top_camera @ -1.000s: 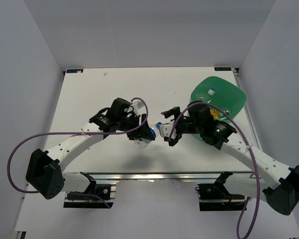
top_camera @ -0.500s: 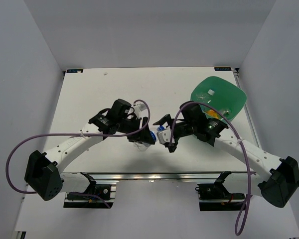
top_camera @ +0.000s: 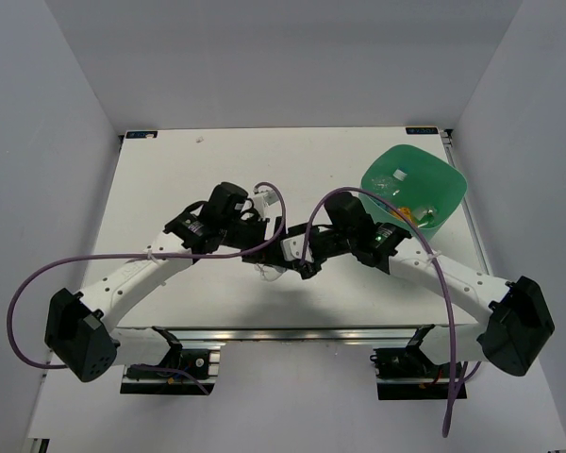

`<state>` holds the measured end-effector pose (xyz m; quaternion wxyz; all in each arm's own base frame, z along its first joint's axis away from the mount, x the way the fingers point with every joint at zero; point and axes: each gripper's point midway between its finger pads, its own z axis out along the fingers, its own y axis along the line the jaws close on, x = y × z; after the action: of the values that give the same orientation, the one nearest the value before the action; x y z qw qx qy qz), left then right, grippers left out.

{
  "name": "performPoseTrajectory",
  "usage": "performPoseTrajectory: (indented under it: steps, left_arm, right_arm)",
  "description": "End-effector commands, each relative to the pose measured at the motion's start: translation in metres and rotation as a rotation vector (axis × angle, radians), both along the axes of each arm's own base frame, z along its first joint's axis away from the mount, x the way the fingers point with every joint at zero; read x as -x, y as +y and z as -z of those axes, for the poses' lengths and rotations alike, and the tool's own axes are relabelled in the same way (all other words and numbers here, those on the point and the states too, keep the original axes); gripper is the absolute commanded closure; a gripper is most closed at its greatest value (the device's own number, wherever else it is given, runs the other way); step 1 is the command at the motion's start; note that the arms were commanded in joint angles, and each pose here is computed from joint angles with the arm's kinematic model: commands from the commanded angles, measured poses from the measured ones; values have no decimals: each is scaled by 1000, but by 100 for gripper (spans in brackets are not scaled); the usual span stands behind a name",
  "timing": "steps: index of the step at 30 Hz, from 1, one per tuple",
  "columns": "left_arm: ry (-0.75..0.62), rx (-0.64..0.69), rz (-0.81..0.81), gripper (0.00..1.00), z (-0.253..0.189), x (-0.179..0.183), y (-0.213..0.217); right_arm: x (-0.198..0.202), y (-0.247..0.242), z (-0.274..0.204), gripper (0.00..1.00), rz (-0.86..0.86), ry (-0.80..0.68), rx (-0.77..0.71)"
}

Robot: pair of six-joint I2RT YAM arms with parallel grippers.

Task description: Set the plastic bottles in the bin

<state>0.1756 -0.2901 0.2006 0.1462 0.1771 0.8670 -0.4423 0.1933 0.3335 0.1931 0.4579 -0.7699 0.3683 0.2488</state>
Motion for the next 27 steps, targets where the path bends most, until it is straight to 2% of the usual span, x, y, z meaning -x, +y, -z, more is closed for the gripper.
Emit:
performPoseTrajectory:
  steps: [1, 7, 11, 12, 13, 15, 16, 17, 19, 20, 21, 22, 23, 25, 27]
  left_arm:
    - [-115, 1, -51, 2, -29, -11, 4]
    - [-261, -70, -179, 2, -57, -39, 21]
    - [-359, -177, -423, 2, -78, -73, 52]
    - [-419, -237, -570, 2, -86, -92, 73]
    - [-447, -254, -650, 2, -94, -101, 85]
    - [-511, -308, -883, 2, -115, -122, 123]
    - [-525, -329, -962, 2, -120, -128, 137]
    - [-513, -333, -1077, 2, -124, -136, 156]
    - [-514, -313, -1207, 2, -128, -149, 177]
    - [-499, -280, -1265, 2, -129, -155, 185]
    - [-510, -252, -1263, 2, -130, -158, 184]
    - [-515, -221, -1253, 2, -128, -164, 180]
    - [-519, -224, -1273, 2, -128, -166, 183]
    - [-526, -281, -1346, 2, -123, -165, 200]
    - [-525, -298, -1399, 2, -122, -165, 211]
  right_arm:
    - [-13, 8, -34, 66, 79, -50, -122]
    - [-38, -12, -19, 71, 258, -64, -22]
    - [-46, -25, -24, 72, 336, -71, -21]
    - [-50, -28, -28, 71, 364, -71, -33]
    - [-59, -29, -39, 72, 405, -88, -79]
    - [-78, -40, -65, 76, 547, -86, -165]
    - [-102, -53, -102, 77, 669, -132, -265]
    - [-110, -60, -119, 78, 746, -84, -325]
    - [-135, -84, -149, 75, 875, -48, -401]
    - [-142, -92, -181, 75, 941, 14, -493]
    - [-151, -105, -191, 73, 1019, 44, -525]
    - [-170, -131, -191, 72, 1168, 49, -531]
    - [-174, -144, -199, 72, 1244, 67, -526]
    - [-187, -184, -191, 72, 1463, 88, -526]
    - [-191, -214, -174, 69, 1590, 115, -504]
